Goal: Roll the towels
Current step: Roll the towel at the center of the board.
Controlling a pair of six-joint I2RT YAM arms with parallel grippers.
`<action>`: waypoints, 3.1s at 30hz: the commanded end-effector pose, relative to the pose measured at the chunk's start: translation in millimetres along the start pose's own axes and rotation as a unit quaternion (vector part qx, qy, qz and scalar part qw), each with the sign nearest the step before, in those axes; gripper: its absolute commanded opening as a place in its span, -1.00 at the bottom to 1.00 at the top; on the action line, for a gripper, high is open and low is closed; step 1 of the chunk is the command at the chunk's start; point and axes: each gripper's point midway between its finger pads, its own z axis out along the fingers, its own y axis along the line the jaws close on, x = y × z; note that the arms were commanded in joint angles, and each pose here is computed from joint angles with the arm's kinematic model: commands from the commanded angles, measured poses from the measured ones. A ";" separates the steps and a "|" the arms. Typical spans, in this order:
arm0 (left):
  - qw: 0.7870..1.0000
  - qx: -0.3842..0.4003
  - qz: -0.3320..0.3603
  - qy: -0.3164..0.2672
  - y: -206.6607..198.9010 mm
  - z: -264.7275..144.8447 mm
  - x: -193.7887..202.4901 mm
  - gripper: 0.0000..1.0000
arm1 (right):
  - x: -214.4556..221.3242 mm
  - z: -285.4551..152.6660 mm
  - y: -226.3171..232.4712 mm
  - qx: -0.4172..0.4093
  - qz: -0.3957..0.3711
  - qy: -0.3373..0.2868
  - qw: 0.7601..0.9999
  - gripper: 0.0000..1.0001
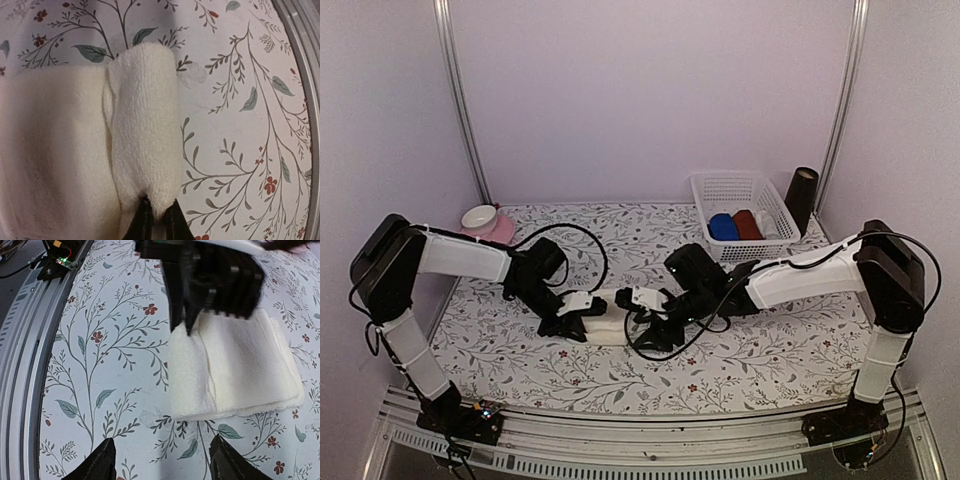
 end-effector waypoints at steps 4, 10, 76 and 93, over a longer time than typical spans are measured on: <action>0.990 0.088 -0.102 0.033 -12.7 7.4 28.4 -0.96 | -31.0 21.3 19.8 0.052 -0.156 -0.042 0.985 0.29; 0.986 0.102 -0.124 0.036 -4.4 9.0 31.8 -0.93 | -26.5 48.0 14.7 0.065 -0.185 -0.016 0.980 0.30; 0.944 -0.265 0.176 -0.091 3.8 -58.6 -4.1 0.35 | 11.0 89.4 -37.5 -0.018 0.100 0.095 0.990 -0.49; 0.941 -0.253 0.216 -0.062 -0.6 -31.2 -10.1 0.12 | 24.2 91.2 -61.0 -0.013 0.142 0.092 0.985 -0.26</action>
